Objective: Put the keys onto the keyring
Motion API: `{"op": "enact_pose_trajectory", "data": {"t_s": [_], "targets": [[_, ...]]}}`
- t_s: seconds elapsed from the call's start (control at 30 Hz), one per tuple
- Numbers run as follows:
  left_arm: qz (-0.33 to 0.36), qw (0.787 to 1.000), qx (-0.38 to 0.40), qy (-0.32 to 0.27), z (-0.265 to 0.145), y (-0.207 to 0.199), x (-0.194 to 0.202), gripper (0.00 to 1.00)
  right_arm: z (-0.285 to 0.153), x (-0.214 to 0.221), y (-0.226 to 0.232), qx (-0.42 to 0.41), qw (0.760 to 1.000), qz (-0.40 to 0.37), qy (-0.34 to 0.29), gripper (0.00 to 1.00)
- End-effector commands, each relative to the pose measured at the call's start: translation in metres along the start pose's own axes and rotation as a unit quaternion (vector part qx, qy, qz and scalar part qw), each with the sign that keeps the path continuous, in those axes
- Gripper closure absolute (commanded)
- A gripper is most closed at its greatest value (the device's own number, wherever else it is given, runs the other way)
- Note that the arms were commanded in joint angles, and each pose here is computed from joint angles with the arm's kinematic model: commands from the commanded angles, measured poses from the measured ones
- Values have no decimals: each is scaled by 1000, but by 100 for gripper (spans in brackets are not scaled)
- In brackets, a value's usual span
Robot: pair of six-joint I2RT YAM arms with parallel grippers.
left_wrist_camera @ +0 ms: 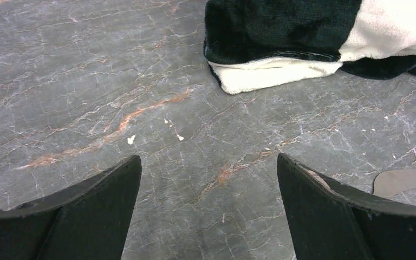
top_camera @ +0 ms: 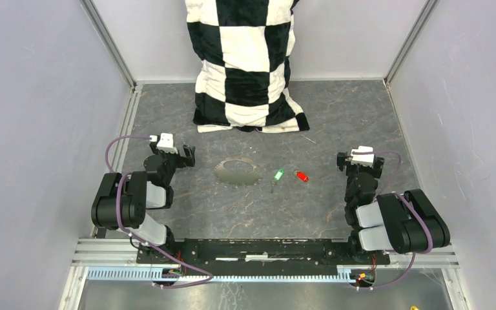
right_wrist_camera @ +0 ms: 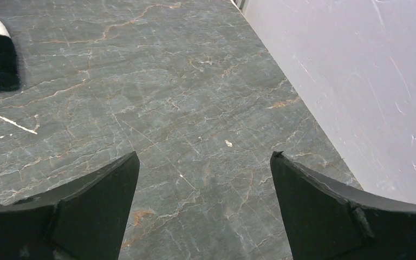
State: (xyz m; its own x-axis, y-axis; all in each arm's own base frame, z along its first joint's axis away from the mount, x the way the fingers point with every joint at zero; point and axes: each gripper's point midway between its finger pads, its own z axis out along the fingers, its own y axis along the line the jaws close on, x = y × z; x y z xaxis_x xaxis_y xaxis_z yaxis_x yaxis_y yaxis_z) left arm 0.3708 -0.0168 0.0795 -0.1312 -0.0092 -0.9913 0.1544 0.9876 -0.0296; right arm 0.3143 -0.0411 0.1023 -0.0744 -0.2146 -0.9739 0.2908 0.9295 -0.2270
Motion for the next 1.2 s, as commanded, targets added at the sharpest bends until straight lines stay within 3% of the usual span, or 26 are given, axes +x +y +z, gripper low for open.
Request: {"op": "enact_pose_trajectory", "data": {"t_s": [0.0,0.13,0.3,0.37,0.47,0.57,0.63,0.7,0.8,0.9,1.03,1.17], "targets": [[1,1000,-5,-25,0,1,-13,0,-20,22,-4,-9,1000,-6,22,2],[2,1000,-5,-23,1,1,-13,0,-21,20,-9,6,1000,1,19,2],[-23,998,-43,-43,-4,18,-34,0,-1,22,-13,50,995,8,91,2],[-22,999,-38,22,4,18,-28,0,11,19,2,29,991,35,124,2],[-21,989,-42,141,14,25,-19,0,20,-3,15,33,978,171,113,2],[-13,978,-29,205,15,24,-23,0,27,-31,52,-60,963,241,101,2],[-10,973,1,230,11,15,-27,0,27,-43,94,-167,947,249,119,2],[-13,968,35,248,6,3,-27,0,21,-46,132,-244,930,233,147,2],[-15,963,63,262,2,-5,-27,0,11,-49,176,-280,934,145,168,2],[-16,955,89,284,2,-12,-28,0,-9,-52,221,-337,920,107,168,15],[-12,939,139,313,0,-27,-28,0,-38,-56,282,-424,887,74,169,19],[7,935,147,324,-3,-32,-27,0,-59,-44,320,-436,880,30,184,19]]}}
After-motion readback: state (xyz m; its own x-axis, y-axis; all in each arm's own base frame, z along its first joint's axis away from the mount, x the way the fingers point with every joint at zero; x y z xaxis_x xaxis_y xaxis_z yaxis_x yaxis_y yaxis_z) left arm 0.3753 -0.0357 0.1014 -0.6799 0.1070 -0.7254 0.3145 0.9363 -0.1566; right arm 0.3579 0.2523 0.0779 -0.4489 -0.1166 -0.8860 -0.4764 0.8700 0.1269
